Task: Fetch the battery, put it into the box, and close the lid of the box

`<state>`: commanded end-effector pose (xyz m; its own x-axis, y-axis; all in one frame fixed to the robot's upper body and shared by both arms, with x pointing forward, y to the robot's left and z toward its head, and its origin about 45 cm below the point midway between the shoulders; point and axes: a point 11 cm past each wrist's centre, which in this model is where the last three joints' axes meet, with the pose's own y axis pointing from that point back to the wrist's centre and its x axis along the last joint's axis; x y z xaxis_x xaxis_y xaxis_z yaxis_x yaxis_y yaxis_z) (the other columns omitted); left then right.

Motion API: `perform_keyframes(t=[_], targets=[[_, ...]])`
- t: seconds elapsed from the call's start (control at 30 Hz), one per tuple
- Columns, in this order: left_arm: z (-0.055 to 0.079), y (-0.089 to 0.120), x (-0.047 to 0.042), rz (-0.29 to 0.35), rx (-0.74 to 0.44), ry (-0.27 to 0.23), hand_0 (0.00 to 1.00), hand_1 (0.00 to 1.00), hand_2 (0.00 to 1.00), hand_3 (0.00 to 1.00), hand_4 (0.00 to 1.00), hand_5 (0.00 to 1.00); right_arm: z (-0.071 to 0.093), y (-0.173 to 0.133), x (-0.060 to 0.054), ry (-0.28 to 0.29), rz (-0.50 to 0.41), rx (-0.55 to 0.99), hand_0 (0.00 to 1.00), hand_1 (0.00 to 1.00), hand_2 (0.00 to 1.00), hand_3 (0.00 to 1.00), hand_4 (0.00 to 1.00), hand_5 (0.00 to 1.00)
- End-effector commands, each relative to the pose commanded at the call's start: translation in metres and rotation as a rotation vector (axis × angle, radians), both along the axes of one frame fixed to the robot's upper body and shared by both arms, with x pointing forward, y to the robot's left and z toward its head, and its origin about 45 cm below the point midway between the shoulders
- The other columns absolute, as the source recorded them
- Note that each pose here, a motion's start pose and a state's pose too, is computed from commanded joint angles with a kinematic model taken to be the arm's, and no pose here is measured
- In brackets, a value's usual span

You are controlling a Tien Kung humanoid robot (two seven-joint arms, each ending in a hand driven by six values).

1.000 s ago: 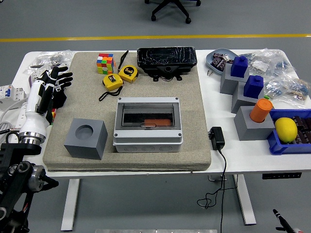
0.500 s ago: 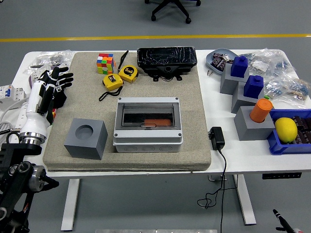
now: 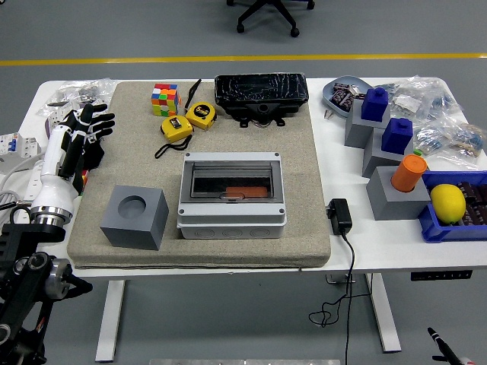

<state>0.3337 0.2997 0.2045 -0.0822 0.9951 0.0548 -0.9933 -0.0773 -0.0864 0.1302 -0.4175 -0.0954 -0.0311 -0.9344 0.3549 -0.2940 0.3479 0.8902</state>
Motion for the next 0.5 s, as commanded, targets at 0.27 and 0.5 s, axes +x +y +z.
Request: perform_keyframes(t=[0.27,0.5], targets=[[0.0004,-0.0001,0.0002,-0.001,0.000,-0.001,0.671,0.679,0.656,0.684,0.998,0.883,0.0000,0.0000,0.0001,0.000,0.000,0.000,0.971,0.825,0.755,0.790,0.998,0.998],[0.0004,0.0003,0.0005,0.000,0.002,-0.002,0.671,0.679,0.656,0.684,0.998,0.883,-0.0001,0.0002,-0.0001,0.000,-0.001,0.001,0.971,0.825,0.755,0.790,0.998,0.998]])
